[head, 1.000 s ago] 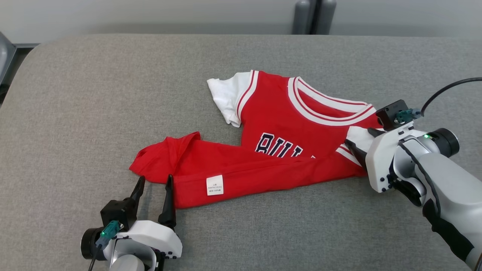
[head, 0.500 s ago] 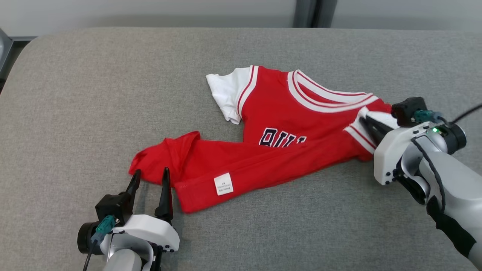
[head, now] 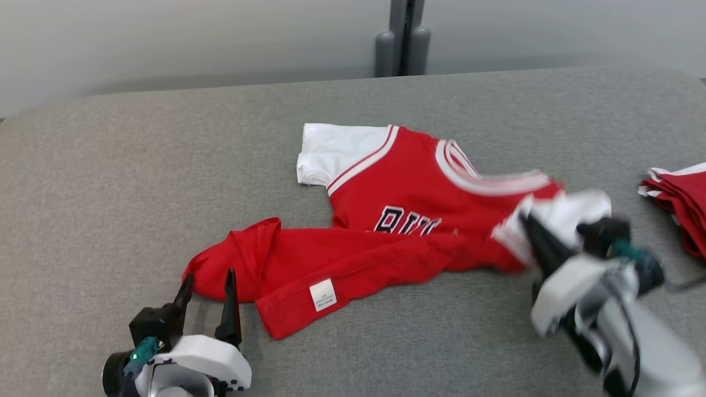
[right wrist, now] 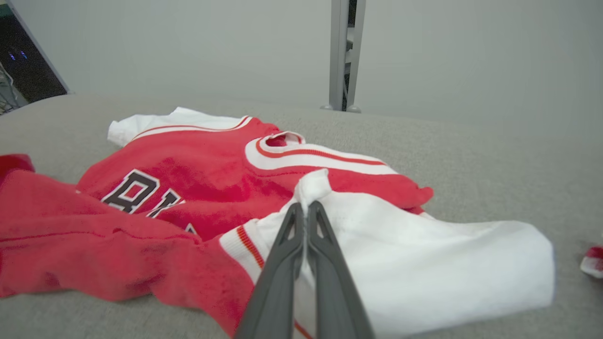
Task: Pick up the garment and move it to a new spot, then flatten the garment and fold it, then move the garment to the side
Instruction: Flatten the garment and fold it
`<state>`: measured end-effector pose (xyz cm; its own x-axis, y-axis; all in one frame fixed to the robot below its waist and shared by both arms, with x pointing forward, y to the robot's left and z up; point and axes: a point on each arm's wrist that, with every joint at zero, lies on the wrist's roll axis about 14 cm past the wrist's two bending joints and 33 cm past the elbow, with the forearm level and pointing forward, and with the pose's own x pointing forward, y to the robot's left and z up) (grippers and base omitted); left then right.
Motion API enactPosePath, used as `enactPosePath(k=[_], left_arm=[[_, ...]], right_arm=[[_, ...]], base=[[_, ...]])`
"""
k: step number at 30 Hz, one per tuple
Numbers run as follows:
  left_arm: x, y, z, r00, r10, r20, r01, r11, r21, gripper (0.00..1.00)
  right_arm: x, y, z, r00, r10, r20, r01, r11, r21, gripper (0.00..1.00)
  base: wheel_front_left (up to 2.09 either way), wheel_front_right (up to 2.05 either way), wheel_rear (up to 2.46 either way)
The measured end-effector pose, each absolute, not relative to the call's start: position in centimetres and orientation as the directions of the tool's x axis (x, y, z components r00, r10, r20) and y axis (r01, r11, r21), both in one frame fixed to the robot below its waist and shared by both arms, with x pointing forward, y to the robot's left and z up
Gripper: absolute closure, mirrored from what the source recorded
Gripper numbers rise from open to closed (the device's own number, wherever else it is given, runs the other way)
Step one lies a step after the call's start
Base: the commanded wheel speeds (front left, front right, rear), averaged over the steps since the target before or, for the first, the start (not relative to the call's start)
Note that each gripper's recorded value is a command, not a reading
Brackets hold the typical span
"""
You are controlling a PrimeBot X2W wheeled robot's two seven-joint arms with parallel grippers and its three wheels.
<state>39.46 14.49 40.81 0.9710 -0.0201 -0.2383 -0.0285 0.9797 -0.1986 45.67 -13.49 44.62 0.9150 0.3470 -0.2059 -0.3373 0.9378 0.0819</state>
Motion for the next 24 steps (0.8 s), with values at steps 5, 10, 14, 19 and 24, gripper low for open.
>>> enactPosePath(k=[5,10,14,19,24], left_arm=[[39.5,13.4,40.9,0.971,-0.053,-0.234,0.006,0.980,-0.197,0.00],[39.6,12.9,41.3,0.972,-0.069,-0.223,0.024,0.980,-0.197,0.00],[39.7,12.9,41.7,0.975,-0.071,-0.212,0.029,0.981,-0.193,0.00],[39.3,13.1,41.6,0.974,-0.067,-0.215,0.025,0.981,-0.193,0.00],[39.1,13.3,41.6,0.974,-0.062,-0.216,0.020,0.981,-0.192,0.00]], right_arm=[[40.3,-14.2,41.5,0.924,0.289,-0.251,-0.267,0.956,0.120,0.00],[37.8,-14.9,40.5,0.935,0.234,-0.266,-0.203,0.969,0.138,0.00],[37.4,-16.0,40.8,0.949,0.189,-0.252,-0.157,0.977,0.141,0.00],[38.1,-17.4,42.0,0.965,0.150,-0.217,-0.123,0.983,0.134,0.00],[40.0,-16.4,43.7,0.968,0.183,-0.172,-0.163,0.978,0.129,0.00]], base=[[0.00,0.00,0.00],[0.00,0.00,0.00],[0.00,0.00,0.00],[0.00,0.00,0.00],[0.00,0.00,0.00]])
